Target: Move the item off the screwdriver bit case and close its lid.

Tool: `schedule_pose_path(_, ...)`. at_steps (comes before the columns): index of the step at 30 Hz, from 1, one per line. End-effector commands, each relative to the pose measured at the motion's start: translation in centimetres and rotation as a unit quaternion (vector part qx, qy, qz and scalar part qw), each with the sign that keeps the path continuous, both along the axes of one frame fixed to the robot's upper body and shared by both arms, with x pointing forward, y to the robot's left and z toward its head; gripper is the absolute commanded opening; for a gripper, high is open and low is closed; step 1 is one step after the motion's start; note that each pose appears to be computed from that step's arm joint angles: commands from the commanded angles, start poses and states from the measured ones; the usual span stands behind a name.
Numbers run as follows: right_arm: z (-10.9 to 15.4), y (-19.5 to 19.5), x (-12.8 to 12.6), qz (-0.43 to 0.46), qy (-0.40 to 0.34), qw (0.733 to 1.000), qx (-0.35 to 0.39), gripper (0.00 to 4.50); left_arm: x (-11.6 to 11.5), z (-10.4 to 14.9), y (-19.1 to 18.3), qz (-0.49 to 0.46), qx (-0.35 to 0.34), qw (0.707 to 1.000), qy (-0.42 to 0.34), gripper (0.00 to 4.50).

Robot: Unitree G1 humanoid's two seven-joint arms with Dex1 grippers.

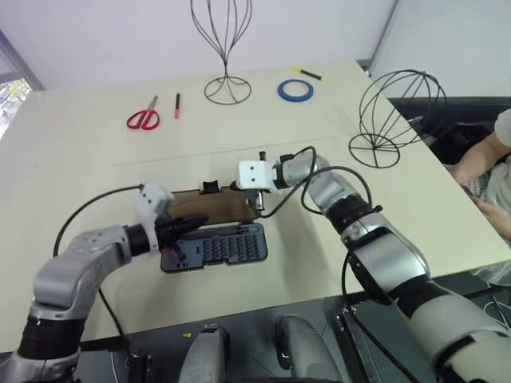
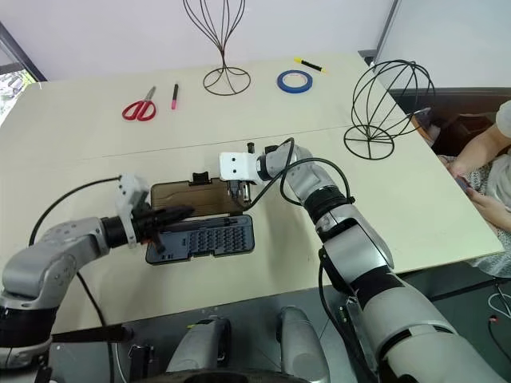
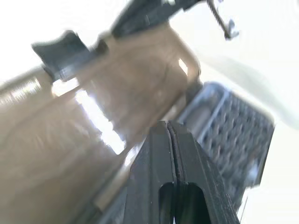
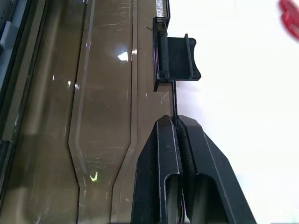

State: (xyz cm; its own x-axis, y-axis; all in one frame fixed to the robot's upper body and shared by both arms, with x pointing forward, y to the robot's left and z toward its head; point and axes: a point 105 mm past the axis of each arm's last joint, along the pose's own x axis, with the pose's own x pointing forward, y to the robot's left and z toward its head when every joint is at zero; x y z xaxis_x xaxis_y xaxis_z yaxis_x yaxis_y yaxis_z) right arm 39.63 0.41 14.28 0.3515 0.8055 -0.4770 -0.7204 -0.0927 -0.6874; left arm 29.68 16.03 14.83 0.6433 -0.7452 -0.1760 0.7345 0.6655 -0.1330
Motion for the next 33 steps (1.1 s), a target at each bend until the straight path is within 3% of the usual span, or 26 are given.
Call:
schedule_pose_path(1,2.1,0.5,-0.3,0.019,-0.07,0.997,0.023,0.05,1.3,4.4,0.3,0.027,-0.051,0.997,-0.054,0.0)
schedule_pose_path(6,2.9,0.4,-0.9,0.024,-0.122,0.992,0.038,0.05,3.4,8.3,1.3,0.064,-0.095,0.99,-0.087,0.0)
schedule_pose_path(10,3.5,0.1,-1.4,0.024,-0.143,0.988,0.046,0.05,5.4,8.5,3.2,0.114,-0.091,0.985,-0.09,0.0)
schedule_pose_path(20,3.9,-0.2,-2.5,0.024,-0.158,0.986,0.054,0.05,8.8,3.6,8.5,0.229,-0.089,0.969,-0.032,0.0)
schedule_pose_path(27,4.1,0.2,-3.3,0.032,-0.159,0.985,0.058,0.05,8.6,-2.9,9.4,0.26,-0.065,0.963,0.03,0.0)
schedule_pose_path(33,3.5,-0.2,-2.7,0.003,-0.11,0.992,0.066,0.05,8.6,-2.9,9.4,0.259,-0.074,0.963,0.028,0.0)
